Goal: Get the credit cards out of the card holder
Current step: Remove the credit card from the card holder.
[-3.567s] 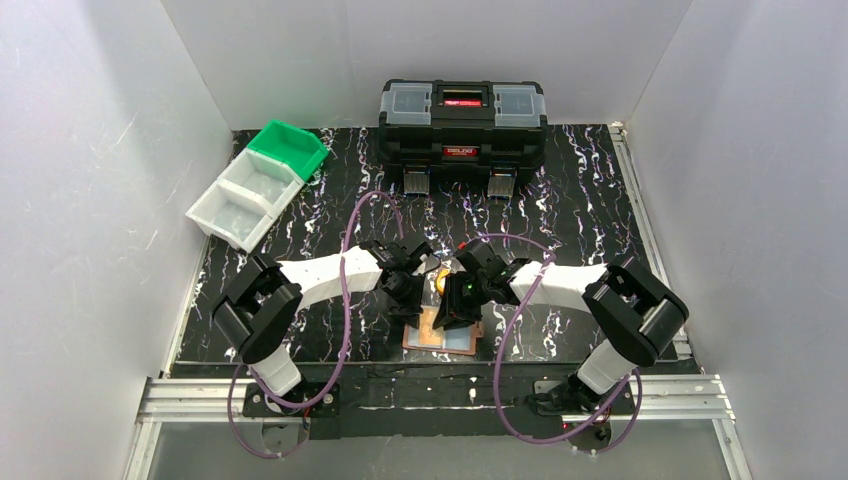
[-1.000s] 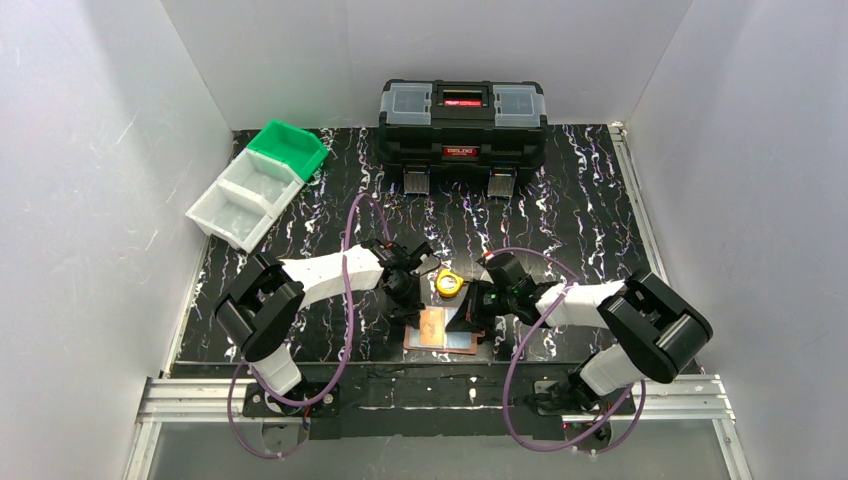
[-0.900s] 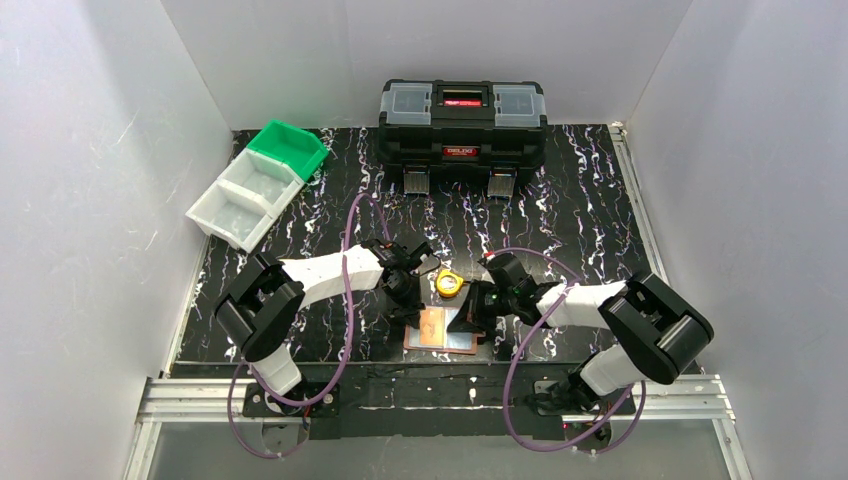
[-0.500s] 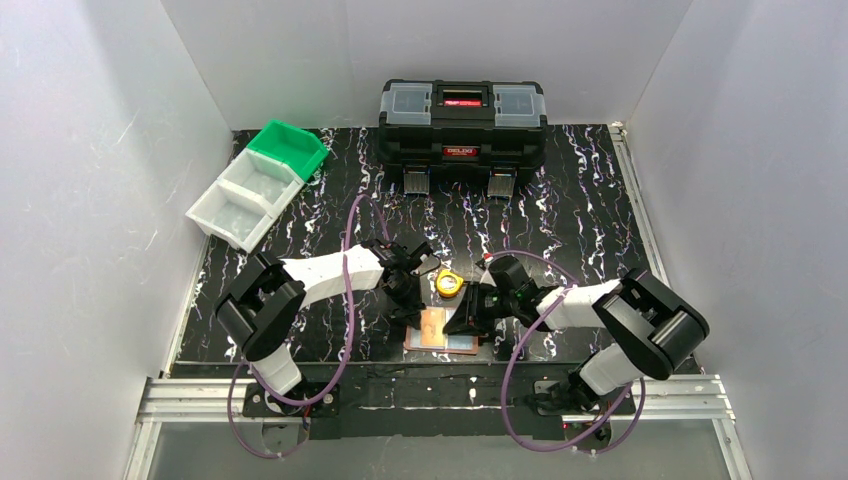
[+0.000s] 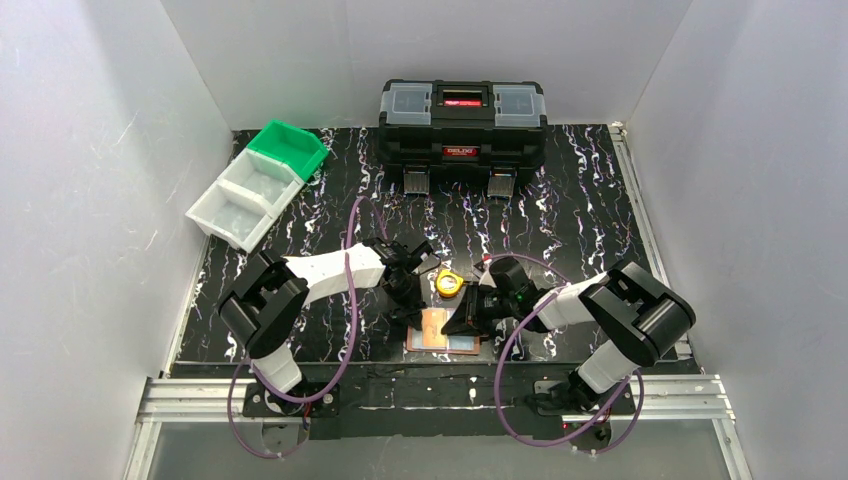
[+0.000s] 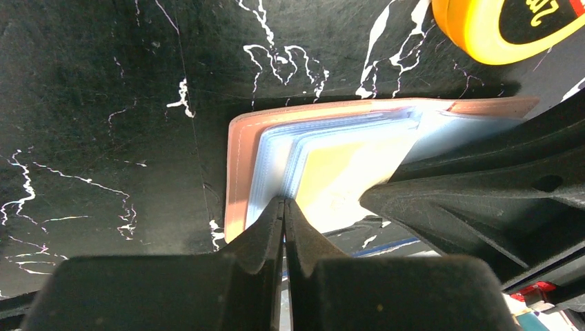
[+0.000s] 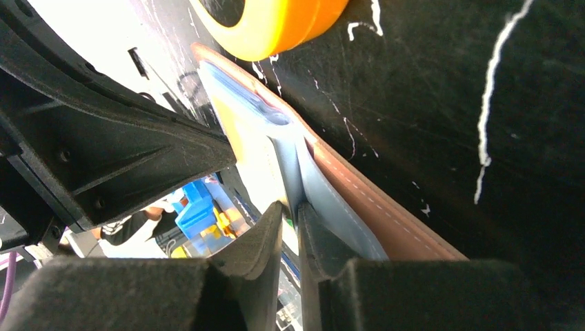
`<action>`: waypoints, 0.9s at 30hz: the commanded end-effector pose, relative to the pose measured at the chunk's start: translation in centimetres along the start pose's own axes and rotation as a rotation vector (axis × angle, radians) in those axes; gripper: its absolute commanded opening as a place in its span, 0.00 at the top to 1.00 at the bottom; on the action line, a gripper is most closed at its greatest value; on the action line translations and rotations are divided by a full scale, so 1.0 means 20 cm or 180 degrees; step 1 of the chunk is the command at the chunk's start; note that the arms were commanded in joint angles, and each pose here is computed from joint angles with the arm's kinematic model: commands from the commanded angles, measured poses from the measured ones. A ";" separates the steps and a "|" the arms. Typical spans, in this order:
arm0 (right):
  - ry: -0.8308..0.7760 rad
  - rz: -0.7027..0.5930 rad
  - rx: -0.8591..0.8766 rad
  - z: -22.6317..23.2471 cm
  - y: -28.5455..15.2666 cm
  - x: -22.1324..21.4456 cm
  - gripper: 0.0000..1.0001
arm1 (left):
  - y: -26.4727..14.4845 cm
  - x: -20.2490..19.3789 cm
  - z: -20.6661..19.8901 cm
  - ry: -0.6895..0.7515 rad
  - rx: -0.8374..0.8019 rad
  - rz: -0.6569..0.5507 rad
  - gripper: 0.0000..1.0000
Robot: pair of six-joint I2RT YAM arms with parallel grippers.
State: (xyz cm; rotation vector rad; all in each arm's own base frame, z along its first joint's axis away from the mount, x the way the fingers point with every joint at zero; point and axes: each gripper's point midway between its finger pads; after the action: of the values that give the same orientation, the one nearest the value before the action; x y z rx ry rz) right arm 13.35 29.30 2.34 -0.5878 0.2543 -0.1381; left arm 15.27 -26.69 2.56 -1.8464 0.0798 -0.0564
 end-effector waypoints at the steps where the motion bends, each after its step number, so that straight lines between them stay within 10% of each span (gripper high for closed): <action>1: 0.0008 0.0032 0.0076 0.00 0.01 -0.02 0.80 | 0.15 -0.10 0.22 -0.0110 0.0607 0.0201 1.00; 19: 0.0013 -0.0157 0.0137 -0.02 -0.05 0.01 0.90 | 0.17 -0.11 0.32 -0.0364 0.0740 0.0173 1.00; 27: -0.0017 -0.0170 0.0186 -0.01 -0.06 0.02 0.73 | 0.18 -0.12 0.32 -0.0386 0.0720 0.0181 1.00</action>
State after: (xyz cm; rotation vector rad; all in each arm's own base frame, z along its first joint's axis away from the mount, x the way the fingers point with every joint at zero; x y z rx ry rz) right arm 13.10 28.12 2.41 -0.5588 0.2575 -0.1806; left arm 15.00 -27.04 2.36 -1.8913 0.0315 0.0607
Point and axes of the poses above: each gripper's point midway between its finger pads, its own y axis out along the fingers, its own z axis along the line the jaws close on, x = y × z, and after that the axes turned 10 degrees about y, right-handed
